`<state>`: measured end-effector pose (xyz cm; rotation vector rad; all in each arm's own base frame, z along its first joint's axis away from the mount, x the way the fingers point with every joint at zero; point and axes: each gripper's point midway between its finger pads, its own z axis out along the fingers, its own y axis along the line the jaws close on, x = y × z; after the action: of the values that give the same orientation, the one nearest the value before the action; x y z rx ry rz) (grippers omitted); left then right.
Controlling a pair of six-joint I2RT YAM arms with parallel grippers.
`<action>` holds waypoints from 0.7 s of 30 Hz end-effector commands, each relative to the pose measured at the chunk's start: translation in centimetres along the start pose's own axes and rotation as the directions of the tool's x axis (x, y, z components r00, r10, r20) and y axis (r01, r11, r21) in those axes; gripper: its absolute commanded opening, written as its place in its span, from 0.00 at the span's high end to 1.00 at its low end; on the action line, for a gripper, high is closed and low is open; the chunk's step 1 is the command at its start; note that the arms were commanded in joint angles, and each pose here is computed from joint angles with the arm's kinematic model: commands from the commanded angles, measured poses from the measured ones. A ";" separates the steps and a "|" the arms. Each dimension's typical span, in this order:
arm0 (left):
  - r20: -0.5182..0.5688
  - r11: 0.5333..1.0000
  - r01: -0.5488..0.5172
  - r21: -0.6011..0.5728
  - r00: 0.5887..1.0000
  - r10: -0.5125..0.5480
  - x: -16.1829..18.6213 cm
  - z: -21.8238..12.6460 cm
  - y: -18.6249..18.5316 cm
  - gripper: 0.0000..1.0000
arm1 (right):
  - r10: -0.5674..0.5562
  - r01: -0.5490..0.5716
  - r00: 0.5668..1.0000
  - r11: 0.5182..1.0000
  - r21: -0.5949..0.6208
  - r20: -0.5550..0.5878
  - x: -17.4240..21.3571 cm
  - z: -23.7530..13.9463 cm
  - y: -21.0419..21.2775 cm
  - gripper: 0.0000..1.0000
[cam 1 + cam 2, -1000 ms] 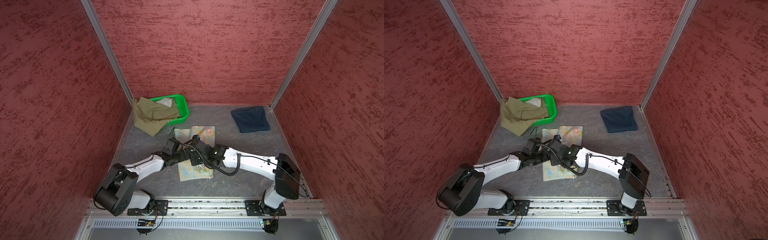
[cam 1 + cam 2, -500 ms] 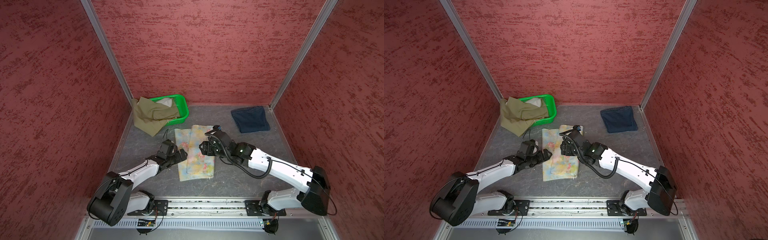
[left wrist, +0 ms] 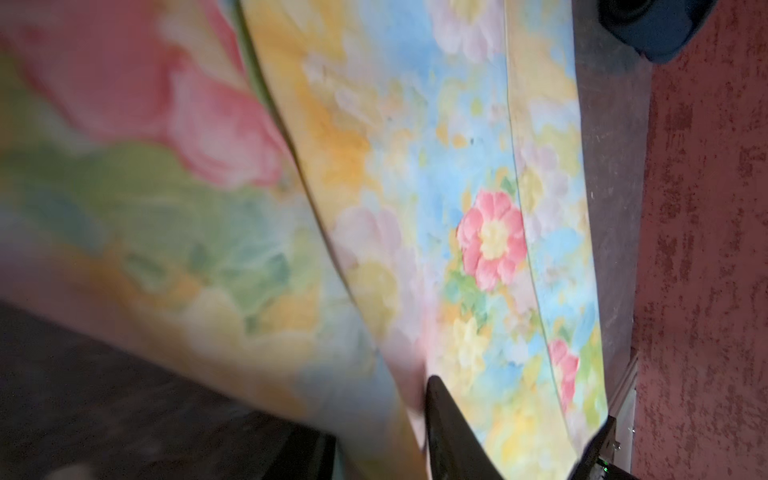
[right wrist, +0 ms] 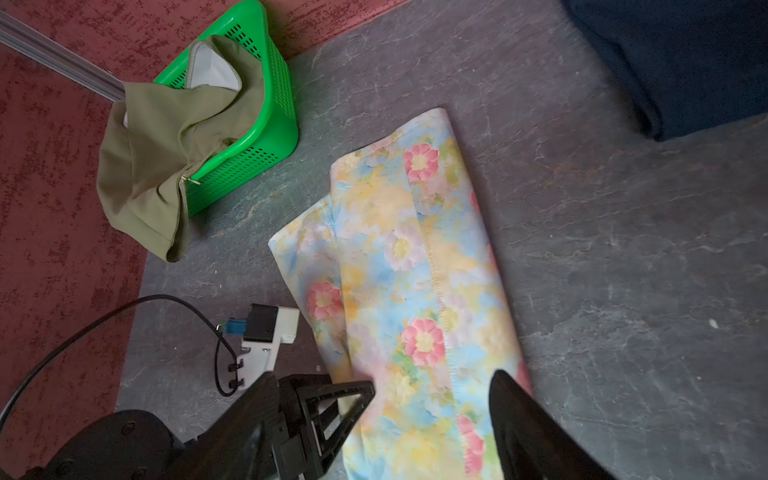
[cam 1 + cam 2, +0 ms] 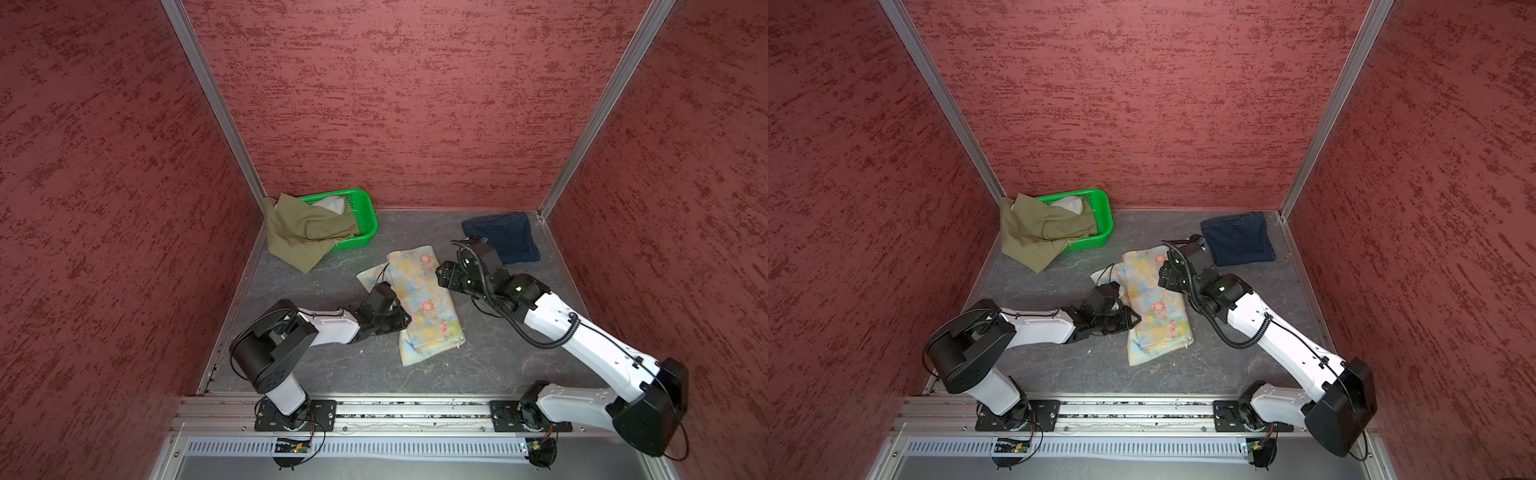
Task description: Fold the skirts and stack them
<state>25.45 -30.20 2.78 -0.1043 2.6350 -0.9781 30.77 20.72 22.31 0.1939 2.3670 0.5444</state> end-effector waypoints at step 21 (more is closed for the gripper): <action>0.160 0.950 0.219 -0.224 0.969 -0.186 -5.1 -7.7 11.3 0.01 | -0.459 0.490 0.868 0.855 0.172 -0.190 3.8 18.1 2.2 0.37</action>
<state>28.59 -17.23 4.39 -0.4690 2.5661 -0.7696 37.89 29.51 7.93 -0.3244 2.5592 0.1129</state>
